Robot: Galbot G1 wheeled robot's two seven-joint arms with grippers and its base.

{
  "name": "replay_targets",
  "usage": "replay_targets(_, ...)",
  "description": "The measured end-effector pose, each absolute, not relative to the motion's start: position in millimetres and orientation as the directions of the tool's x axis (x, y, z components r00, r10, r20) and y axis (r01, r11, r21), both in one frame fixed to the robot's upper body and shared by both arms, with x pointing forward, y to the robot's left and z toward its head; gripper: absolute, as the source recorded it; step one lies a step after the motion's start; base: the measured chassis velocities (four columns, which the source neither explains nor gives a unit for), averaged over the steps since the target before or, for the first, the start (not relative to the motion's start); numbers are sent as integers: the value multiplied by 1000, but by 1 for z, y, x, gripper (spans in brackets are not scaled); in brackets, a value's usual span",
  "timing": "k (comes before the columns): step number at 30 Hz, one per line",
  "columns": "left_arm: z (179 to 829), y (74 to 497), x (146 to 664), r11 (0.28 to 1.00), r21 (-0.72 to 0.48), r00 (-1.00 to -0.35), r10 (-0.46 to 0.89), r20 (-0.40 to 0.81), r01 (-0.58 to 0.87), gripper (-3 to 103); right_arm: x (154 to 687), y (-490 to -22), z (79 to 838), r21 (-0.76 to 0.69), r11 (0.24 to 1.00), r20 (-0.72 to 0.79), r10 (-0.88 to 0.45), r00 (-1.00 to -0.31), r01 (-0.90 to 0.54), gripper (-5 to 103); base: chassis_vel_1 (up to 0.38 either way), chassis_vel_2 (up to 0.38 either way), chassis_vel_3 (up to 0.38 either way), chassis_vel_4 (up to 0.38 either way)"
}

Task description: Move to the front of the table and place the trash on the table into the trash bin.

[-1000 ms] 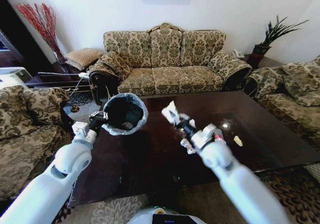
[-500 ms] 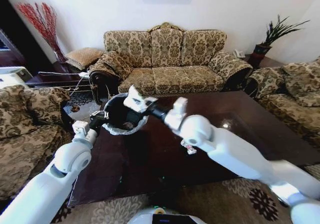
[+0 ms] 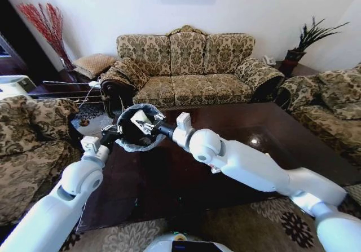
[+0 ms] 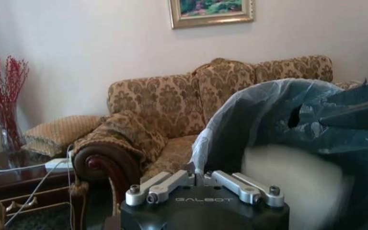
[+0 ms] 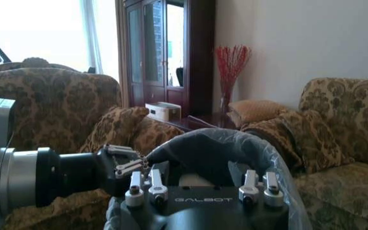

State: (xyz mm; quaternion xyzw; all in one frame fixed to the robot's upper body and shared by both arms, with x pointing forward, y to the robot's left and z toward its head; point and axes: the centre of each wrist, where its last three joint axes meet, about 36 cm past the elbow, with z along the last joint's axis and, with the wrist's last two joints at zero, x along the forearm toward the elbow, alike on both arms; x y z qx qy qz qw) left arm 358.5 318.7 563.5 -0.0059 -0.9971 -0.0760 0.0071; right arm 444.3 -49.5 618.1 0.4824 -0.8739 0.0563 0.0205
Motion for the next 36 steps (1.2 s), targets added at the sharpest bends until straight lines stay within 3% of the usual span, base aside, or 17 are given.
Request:
replay_targets(2,564,319,359,988,152,-1000,11,15,13,1,444,-49,618,-80,528,88,-841,-534,-845,61,0,0,0,0)
replay_targets(5,565,319,359,988,152,-1000,12,13,14,1,443,-51,626,-95,534,26,-842,-539,-840,78,0,0,0,0)
replay_targets(7,564,320,359,988,152,-1000,12,14,14,1,442,-54,632,-102,538,4,-841,-541,-837,78,0,0,0,0)
replay_targets(11,562,321,358,989,148,-1000,4,19,7,1,424,-86,663,-157,580,-105,-815,-570,-799,97,0,0,0,0)
replay_targets(12,562,321,358,989,148,-1000,4,19,7,1,424,-86,663,-157,580,-105,-815,-570,-799,97,0,0,0,0)
replay_targets(16,562,322,358,989,148,-1000,-1,18,1,1,417,-155,661,-188,689,-70,-720,-690,-700,100,0,0,0,0)
replay_targets(18,563,323,358,989,148,-1000,-2,16,0,1,415,-166,657,-191,702,-52,-705,-707,-686,100,0,0,0,0)
replay_targets(20,563,325,358,989,144,-1000,-10,12,-8,1,400,-202,626,-203,757,45,-627,-778,-622,100,0,0,0,0)
replay_targets(27,567,333,346,991,122,-998,-62,-10,-63,1,387,-216,545,-177,821,159,-520,-839,-543,100,0,0,0,0)
replay_targets(31,573,334,344,990,122,-997,-69,-28,-72,1,359,-228,421,-82,907,298,-373,-878,-413,100,0,0,0,0)
replay_targets(36,574,333,344,990,125,-998,-63,-24,-65,1,347,-226,382,-44,939,326,-309,-893,-341,100,0,0,0,0)
